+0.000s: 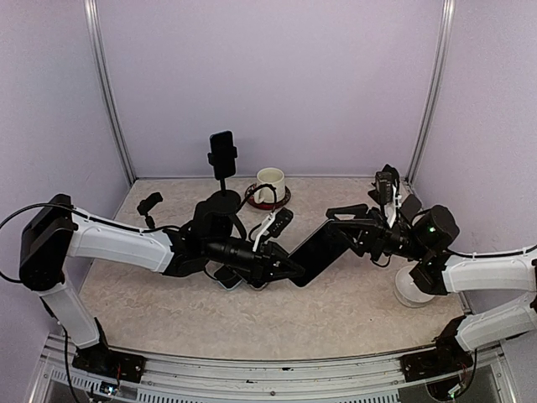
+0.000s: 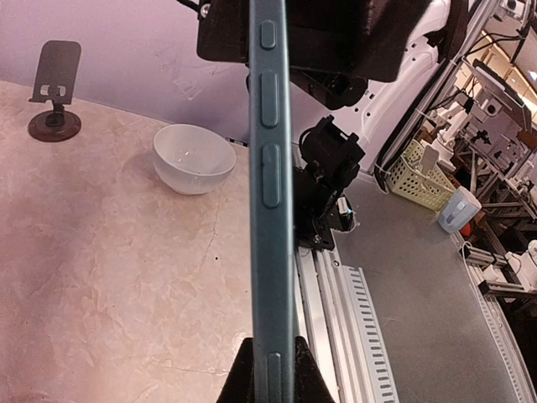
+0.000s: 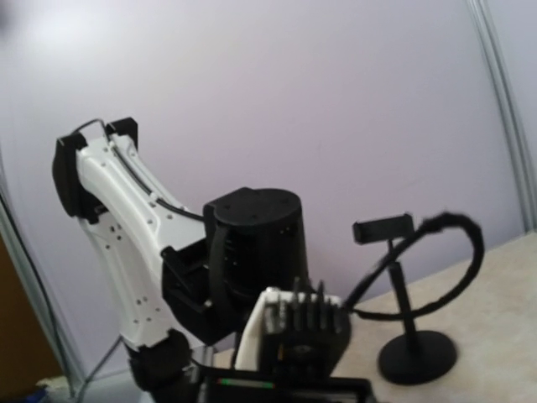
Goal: Place the phone on the phone stand
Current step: Pass from the right arm to the left, then pass from the left arm to the right
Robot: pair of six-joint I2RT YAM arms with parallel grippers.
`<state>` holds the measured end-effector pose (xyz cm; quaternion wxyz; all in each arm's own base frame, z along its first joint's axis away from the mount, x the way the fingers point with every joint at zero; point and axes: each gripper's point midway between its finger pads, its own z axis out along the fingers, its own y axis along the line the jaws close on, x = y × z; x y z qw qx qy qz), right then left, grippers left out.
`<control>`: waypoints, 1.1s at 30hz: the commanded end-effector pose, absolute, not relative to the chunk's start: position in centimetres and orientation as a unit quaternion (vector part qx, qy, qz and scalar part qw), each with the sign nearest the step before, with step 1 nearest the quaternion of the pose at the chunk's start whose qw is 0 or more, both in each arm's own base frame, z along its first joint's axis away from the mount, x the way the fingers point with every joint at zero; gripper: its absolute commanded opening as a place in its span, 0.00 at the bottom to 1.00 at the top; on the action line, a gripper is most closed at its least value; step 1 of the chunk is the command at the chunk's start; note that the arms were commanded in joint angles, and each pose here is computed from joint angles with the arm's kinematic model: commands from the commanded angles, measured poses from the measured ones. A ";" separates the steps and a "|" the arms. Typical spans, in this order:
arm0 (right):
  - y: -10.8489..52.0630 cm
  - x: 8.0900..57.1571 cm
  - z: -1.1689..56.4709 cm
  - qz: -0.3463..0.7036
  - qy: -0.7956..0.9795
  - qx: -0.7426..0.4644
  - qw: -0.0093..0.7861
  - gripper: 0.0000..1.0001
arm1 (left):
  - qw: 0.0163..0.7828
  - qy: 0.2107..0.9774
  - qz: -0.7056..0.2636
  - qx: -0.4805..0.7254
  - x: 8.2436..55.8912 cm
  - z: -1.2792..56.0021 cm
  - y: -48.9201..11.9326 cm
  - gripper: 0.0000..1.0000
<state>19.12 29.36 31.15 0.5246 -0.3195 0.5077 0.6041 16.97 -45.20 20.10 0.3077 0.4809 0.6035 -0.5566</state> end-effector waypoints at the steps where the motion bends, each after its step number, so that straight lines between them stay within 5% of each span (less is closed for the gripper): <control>1: 29.5 18.8 31.5 0.610 0.490 -0.330 0.527 0.52 | 0.347 0.564 -0.576 0.480 17.0 23.6 -44.9 0.00; 33: 31.6 19.1 32.2 0.643 0.465 -0.318 0.518 0.48 | 0.350 0.577 -0.561 0.480 17.0 23.0 -45.3 0.00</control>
